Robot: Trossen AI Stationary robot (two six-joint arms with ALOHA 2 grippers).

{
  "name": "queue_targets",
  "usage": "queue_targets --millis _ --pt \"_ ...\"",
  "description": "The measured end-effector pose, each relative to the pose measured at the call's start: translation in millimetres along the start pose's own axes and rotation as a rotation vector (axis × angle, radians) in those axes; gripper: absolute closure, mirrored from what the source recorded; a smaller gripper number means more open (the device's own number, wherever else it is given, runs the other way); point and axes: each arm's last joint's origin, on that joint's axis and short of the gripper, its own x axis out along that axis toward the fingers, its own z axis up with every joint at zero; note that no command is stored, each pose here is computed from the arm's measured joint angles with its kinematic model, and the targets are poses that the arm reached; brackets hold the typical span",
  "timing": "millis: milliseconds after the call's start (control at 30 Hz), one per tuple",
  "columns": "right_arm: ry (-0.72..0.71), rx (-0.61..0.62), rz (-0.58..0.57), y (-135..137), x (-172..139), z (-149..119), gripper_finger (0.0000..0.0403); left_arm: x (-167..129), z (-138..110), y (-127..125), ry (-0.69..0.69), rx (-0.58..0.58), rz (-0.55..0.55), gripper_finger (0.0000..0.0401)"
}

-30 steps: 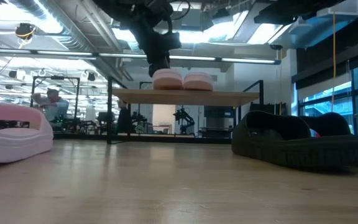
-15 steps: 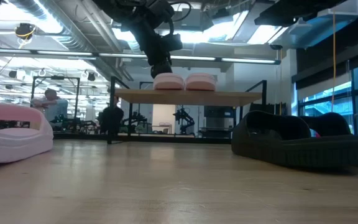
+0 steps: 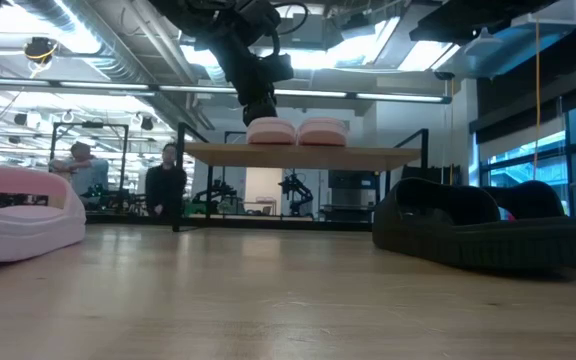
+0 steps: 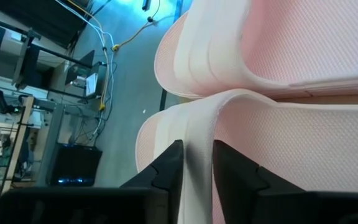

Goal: Pick and place slides into the shelf
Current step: Put the pink slipper slide on the shelf, then put the black slipper slide under the shelf

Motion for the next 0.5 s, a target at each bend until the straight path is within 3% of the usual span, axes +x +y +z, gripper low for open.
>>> queue_targets --millis 267,500 --pt "0.000 0.000 0.000 0.0 0.0 0.0 0.0207 -0.1 -0.1 0.0 0.001 -0.025 -0.001 0.0249" --pt "0.001 0.000 0.000 0.0 0.0 -0.1 0.0207 -3.4 3.5 -4.7 -0.002 -0.009 -0.002 0.0232"
